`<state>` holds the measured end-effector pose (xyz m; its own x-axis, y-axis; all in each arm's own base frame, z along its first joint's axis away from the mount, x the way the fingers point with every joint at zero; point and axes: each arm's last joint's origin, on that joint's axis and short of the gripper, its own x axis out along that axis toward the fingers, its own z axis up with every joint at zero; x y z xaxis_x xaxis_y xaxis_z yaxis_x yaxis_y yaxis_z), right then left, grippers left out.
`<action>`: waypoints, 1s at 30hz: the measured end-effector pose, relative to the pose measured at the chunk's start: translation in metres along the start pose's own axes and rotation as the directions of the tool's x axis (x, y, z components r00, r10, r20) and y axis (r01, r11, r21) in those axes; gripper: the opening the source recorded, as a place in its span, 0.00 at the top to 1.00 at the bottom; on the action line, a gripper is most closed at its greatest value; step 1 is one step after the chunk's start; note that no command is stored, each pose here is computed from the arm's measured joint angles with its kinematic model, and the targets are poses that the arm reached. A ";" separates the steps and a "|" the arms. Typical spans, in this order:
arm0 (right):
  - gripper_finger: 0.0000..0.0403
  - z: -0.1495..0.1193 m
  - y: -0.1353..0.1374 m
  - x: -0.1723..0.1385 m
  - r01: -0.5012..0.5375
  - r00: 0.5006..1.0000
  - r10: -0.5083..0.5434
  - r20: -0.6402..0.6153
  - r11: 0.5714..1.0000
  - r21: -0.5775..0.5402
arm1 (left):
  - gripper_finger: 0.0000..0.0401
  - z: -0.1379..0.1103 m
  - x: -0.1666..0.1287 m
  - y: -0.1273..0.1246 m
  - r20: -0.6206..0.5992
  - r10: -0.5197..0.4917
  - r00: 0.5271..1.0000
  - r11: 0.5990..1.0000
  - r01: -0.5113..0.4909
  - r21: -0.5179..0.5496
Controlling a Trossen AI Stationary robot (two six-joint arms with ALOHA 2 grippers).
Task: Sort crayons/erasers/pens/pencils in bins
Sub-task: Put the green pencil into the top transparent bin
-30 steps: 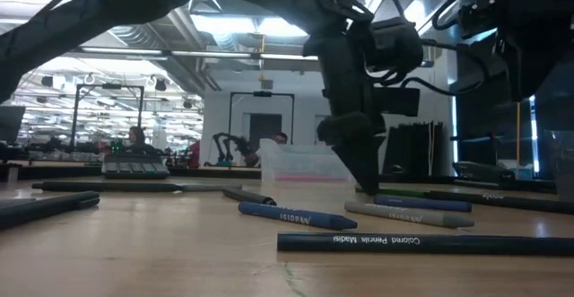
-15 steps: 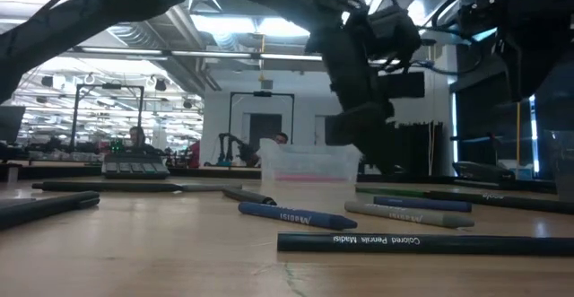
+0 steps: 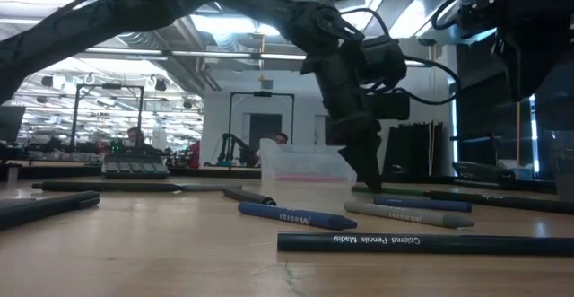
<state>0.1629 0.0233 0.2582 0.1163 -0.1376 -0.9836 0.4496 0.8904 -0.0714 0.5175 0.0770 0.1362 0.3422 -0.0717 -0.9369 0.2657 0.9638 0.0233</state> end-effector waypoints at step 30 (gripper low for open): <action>0.39 -0.018 -0.031 -0.028 0.155 0.918 -0.218 0.331 0.966 0.205 | 1.00 -0.004 -0.119 0.007 -0.078 0.286 0.955 0.933 -0.296 -0.204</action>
<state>0.1295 0.0072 0.2854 0.3021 -0.4639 -0.8328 0.6339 0.7502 -0.1879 0.4748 0.0934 0.2463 0.3321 0.2272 -0.9155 -0.0373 0.9730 0.2279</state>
